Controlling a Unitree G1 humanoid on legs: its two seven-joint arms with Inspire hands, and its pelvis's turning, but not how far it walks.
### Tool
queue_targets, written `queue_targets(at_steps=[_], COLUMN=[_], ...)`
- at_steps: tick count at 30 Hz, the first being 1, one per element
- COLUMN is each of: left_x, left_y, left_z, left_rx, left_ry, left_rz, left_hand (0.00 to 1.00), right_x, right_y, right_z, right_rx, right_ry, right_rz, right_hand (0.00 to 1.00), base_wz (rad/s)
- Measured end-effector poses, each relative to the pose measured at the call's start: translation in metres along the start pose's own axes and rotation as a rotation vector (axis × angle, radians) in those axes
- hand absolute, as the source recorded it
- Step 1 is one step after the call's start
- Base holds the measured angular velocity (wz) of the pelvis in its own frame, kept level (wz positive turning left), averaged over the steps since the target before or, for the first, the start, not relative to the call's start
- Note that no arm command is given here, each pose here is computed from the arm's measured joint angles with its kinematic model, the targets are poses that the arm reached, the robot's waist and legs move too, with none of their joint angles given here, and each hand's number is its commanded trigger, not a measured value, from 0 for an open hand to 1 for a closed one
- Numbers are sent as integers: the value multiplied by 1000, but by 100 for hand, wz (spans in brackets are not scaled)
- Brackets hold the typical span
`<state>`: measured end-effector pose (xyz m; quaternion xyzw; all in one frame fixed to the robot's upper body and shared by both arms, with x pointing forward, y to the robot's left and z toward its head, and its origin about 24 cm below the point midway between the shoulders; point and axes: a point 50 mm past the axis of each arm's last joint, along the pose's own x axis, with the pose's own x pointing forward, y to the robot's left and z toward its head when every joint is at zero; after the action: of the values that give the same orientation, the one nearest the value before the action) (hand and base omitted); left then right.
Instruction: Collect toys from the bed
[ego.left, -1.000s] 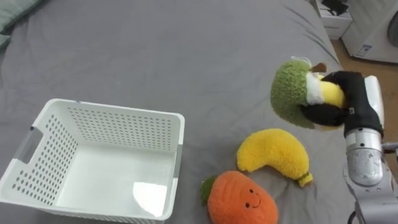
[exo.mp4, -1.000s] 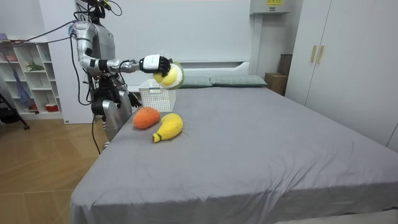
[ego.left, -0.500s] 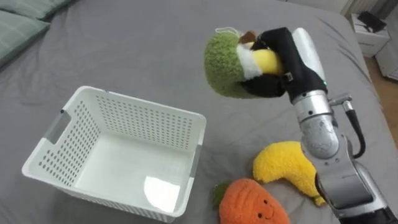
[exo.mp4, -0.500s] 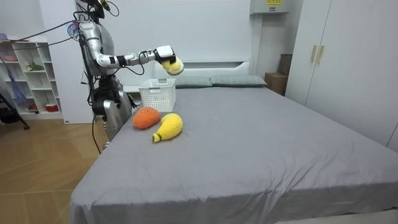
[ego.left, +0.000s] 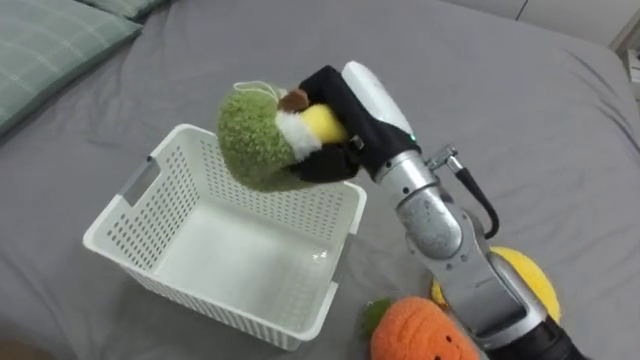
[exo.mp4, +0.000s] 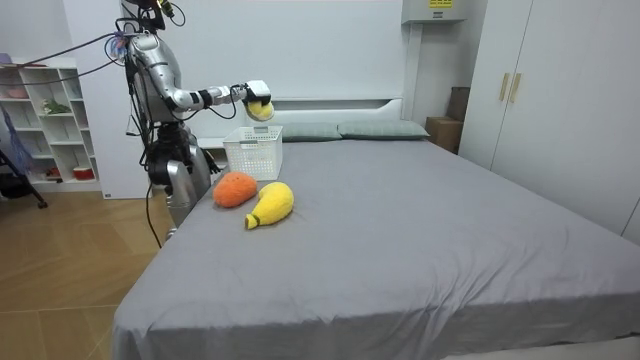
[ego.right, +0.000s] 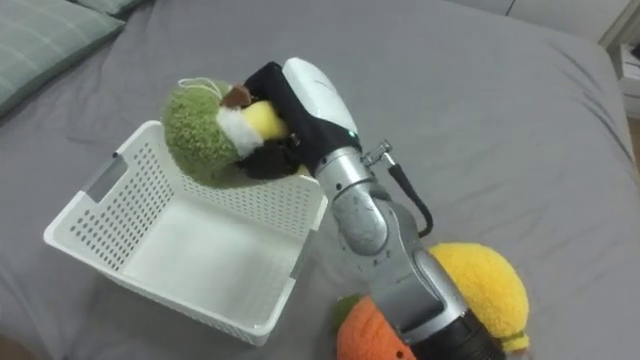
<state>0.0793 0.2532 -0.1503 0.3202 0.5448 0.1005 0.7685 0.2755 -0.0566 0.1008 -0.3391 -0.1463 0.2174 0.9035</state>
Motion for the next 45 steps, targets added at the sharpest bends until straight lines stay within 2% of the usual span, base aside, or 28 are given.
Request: queue_targets(at_steps=[4,5,6,7,8,12,18,45], left_x=[0,0,1,1,1,1,1,1], left_y=[-3,-3,-3,-4,-3,-4,-5,-6], left_z=[7,9,11,14,16,20,20,20], left_rx=[3,7,11,18,20,27,42,43], left_ry=[-19,-24,-31,-40,-44,-55,-53,-52], left_rz=[-24,-26,-28,-29,-28,-27,-31,-50], left_hand=[0,0,0,0,0,0,0,0], right_x=[-3,-4,-5,-6,-7,-9,-10,-16], right_y=[20,23,30,37,40,51,54,55], right_z=[4,4,6,8,9,13,10,1], right_rx=[-9,-8,-8,-8,-10,-17,-35,-76], right_ry=[-13,-14,-18,-19,-22,-31,-5,33], right_rz=[113,133,178,221,239,327,369,403], right_hand=[100,90,66,50,0,0,0,0], base_wz=[1,3,0,0,0,0,0,0])
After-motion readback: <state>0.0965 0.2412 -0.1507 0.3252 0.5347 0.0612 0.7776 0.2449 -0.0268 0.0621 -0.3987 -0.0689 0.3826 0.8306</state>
